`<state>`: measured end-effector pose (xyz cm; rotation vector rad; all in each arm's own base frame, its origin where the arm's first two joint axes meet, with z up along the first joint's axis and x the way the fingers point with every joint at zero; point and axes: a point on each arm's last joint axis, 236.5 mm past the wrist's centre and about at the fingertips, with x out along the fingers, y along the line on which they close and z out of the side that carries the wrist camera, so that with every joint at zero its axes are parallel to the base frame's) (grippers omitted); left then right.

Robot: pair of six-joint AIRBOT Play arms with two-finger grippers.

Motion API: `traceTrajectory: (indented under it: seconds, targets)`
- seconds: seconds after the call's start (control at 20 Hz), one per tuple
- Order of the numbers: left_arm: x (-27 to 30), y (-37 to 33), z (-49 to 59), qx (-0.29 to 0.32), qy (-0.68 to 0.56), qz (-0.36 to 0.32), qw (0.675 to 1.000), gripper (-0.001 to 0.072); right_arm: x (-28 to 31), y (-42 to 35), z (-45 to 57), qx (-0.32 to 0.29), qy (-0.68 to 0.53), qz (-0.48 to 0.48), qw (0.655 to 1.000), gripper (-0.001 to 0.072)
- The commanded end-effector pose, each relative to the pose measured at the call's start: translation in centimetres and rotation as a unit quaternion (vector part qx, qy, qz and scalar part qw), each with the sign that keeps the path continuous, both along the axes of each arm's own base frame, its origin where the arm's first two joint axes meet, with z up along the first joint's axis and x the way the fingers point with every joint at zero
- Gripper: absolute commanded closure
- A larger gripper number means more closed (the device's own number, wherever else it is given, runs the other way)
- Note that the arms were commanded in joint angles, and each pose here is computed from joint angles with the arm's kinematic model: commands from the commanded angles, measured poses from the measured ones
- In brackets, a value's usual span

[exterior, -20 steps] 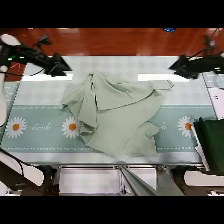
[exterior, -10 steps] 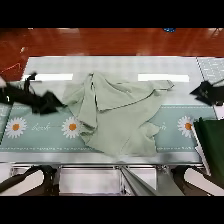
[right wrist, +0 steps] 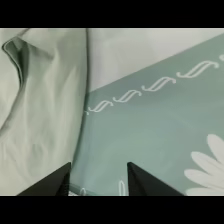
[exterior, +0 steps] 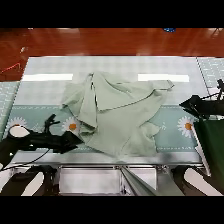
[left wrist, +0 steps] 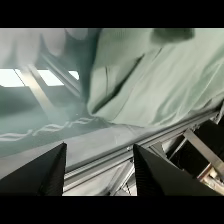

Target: Fold the shirts.

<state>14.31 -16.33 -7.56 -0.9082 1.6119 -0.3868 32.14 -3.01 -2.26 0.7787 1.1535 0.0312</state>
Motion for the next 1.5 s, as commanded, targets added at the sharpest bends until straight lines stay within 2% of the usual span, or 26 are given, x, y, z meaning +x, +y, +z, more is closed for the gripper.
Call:
traceTrajectory:
  seconds: [0.0, 0.15, 0.4, 0.65, 0.7, 0.75, 0.8, 0.95, 1.1, 1.45]
  targets:
    - [-1.5, -3.0, -1.0, -0.007, 0.010, -0.014, 1.000, 0.0200, 0.6, 0.6, 0.6, 0.019, -0.016, -0.007, 1.000, 0.0305]
    - [-1.9, -4.4, -2.7, 0.018, 0.030, -0.006, 0.999, 0.0200, 0.7, 0.7, 0.7, 0.022, -0.018, -0.007, 1.000, 0.0305]
    - [1.7, -6.6, -4.1, 0.028, -0.009, 0.082, 0.996, 0.0200, 0.5, 0.9, 0.7, 0.024, -0.017, -0.002, 1.000, 0.0305]
    - [3.8, -8.5, -4.3, 0.035, -0.018, 0.066, 0.997, 0.0209, 0.7, 0.7, 0.6, 0.022, -0.019, -0.005, 1.000, 0.0305]
    - [4.8, -9.1, -4.0, 0.032, -0.026, 0.062, 0.997, 0.0309, 0.7, 0.7, 0.5, 0.022, -0.018, -0.006, 1.000, 0.0305]
    - [5.6, -9.7, -3.6, 0.028, -0.044, 0.044, 0.998, 0.0546, 0.7, 0.8, 0.4, 0.023, -0.016, -0.003, 1.000, 0.0305]
    - [6.4, -10.4, -3.1, 0.024, -0.071, 0.016, 0.997, 0.0683, 0.7, 1.1, 0.1, 0.023, -0.012, 0.002, 1.000, 0.0305]
    - [8.1, -11.9, -1.5, -0.001, -0.090, -0.014, 0.996, 0.0689, 0.9, 2.6, -2.1, 0.034, 0.015, 0.021, 0.999, 0.0305]
    - [9.0, -11.7, -0.5, -0.012, -0.099, -0.022, 0.995, 0.0689, 2.2, 3.3, -4.2, 0.023, 0.033, 0.054, 0.998, 0.0305]
    - [9.3, -10.8, -0.3, -0.016, -0.091, -0.021, 0.996, 0.0689, 7.6, 4.1, -7.5, 0.038, 0.064, 0.070, 0.995, 0.0305]
